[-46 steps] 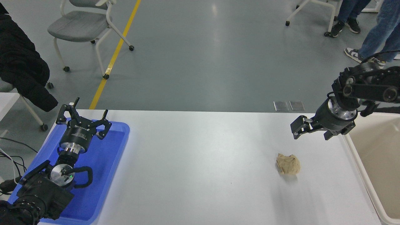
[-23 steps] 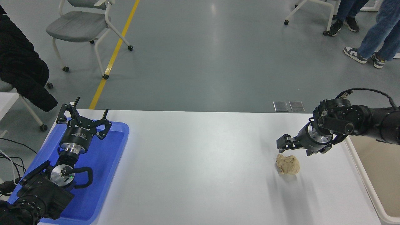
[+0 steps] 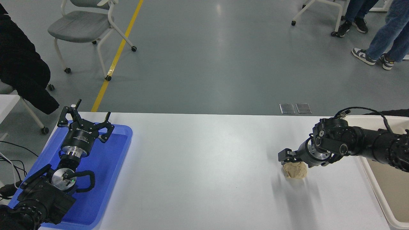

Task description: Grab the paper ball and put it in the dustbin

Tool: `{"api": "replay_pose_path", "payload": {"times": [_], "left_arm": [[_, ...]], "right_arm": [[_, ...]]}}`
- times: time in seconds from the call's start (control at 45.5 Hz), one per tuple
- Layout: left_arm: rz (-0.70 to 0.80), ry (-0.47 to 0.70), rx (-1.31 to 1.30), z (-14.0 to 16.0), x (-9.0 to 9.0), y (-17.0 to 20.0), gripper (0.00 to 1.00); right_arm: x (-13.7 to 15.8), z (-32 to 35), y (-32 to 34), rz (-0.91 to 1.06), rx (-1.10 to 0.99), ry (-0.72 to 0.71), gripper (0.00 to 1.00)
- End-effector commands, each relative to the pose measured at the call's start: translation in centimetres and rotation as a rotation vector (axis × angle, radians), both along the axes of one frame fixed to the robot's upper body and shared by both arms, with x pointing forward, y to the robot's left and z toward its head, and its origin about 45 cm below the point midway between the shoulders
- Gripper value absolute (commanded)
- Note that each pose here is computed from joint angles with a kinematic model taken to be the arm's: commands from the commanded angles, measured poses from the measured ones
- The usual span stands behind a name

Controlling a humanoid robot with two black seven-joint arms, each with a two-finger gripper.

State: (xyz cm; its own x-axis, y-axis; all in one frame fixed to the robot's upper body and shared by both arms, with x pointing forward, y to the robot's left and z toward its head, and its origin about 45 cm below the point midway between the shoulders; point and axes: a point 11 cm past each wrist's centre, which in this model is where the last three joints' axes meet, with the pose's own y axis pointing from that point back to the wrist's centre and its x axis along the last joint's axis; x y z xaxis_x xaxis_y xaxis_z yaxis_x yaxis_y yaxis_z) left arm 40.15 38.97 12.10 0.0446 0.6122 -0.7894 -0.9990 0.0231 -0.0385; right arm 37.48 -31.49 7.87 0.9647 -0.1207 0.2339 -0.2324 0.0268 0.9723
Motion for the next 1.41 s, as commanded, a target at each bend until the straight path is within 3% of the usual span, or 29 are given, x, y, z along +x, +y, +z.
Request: {"api": "replay_pose_path", "payload": {"times": [0.0,0.088,0.176,0.242,0.44,0.681,1.055,1.385], "left_arm": [[-0.002,-0.002,-0.001,0.1,0.1,-0.1,1.00],[-0.002,-0.002,-0.001,0.1,0.1,-0.1,1.00],[-0.002,-0.002,-0.001,0.1,0.1,-0.1,1.00],[0.000,-0.001,0.000,0.0,0.0,0.0,1.00],[0.001,0.001,0.000,0.0,0.0,0.0,1.00],[0.002,0.001,0.002,0.0,0.0,0.1,1.00],[0.000,0.000,0.000,0.0,0.0,0.1,1.00],[0.002,0.002,0.002,-0.1,-0.1,0.1,1.00]], "right_arm": [[-0.4,-1.2,-0.4,-0.020,-0.007,-0.028,0.86],[-0.7,-1.5,-0.2,-0.017,-0.003,-0.024,0.53],[-0.5,-1.6,0.1,-0.011,-0.001,-0.030,0.14],[-0.3,-1.4,0.3,-0.011,0.002,-0.035,0.00],[1.1,1.2,0.1,0.011,-0.001,-0.038,0.00],[3.6,10.6,-2.7,0.089,-0.110,-0.052,0.00],[3.3,24.6,-1.1,0.185,-0.171,-0.084,0.00],[2.6,28.9,-0.7,0.186,-0.212,-0.101,0.00]]}}
